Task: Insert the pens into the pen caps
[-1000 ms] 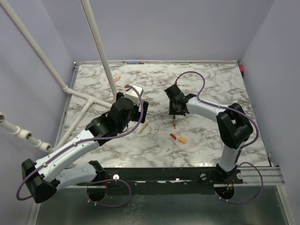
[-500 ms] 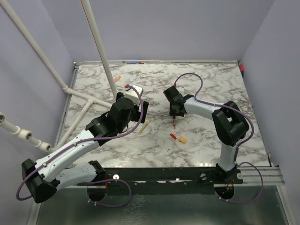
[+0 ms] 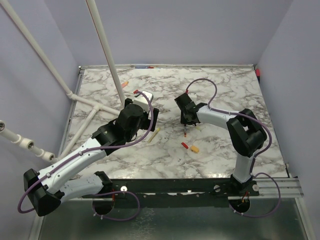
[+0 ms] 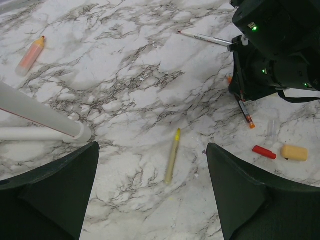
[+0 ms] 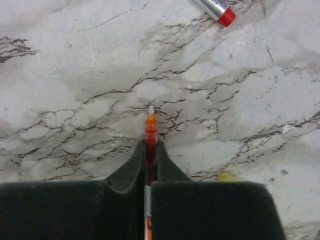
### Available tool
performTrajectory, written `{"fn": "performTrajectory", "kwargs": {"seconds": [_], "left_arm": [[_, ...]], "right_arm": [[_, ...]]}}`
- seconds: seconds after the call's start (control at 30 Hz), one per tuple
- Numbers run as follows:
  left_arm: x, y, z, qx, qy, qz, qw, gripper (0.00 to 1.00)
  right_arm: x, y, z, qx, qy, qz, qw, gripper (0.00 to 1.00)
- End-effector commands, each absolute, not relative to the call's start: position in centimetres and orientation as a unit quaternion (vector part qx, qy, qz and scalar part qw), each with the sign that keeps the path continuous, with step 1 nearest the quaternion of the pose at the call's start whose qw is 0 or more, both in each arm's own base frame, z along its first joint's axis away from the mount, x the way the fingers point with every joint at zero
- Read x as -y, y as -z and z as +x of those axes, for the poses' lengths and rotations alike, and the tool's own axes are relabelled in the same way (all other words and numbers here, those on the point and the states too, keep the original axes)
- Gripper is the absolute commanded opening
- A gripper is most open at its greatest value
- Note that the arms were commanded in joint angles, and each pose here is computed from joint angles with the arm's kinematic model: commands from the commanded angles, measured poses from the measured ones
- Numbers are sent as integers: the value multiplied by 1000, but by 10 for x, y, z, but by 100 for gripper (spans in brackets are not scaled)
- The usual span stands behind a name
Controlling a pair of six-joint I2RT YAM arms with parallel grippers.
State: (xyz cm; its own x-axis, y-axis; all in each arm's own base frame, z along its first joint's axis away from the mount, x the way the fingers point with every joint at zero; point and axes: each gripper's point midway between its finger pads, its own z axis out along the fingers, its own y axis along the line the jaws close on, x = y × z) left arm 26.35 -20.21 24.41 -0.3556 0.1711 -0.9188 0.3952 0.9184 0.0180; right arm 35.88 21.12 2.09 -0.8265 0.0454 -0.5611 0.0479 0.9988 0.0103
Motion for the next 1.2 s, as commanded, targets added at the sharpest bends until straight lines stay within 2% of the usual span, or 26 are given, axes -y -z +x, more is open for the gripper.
{"fn": "performTrajectory", "kwargs": {"seconds": [0.0,0.47,0.67,0.83,1.17], "left_arm": [[205,-239,261,-819,114,170,536,89],[228,-234,250,-811,173,204,520,93],[255,-238,233,-801,245,240,491,96],[277,-251,214,-776,328,251,476,96],[306,-271,174,-714,508,207,435,95]], "right_arm": [[-203,-15,351,-955,14,26,295,1],[-217,-106,345,-922,-94,-1,375,1],[-223,-148,325,-897,-159,-42,409,1],[-240,-190,298,-855,-260,-89,439,1],[-262,-265,232,-751,-441,-155,466,1]]}}
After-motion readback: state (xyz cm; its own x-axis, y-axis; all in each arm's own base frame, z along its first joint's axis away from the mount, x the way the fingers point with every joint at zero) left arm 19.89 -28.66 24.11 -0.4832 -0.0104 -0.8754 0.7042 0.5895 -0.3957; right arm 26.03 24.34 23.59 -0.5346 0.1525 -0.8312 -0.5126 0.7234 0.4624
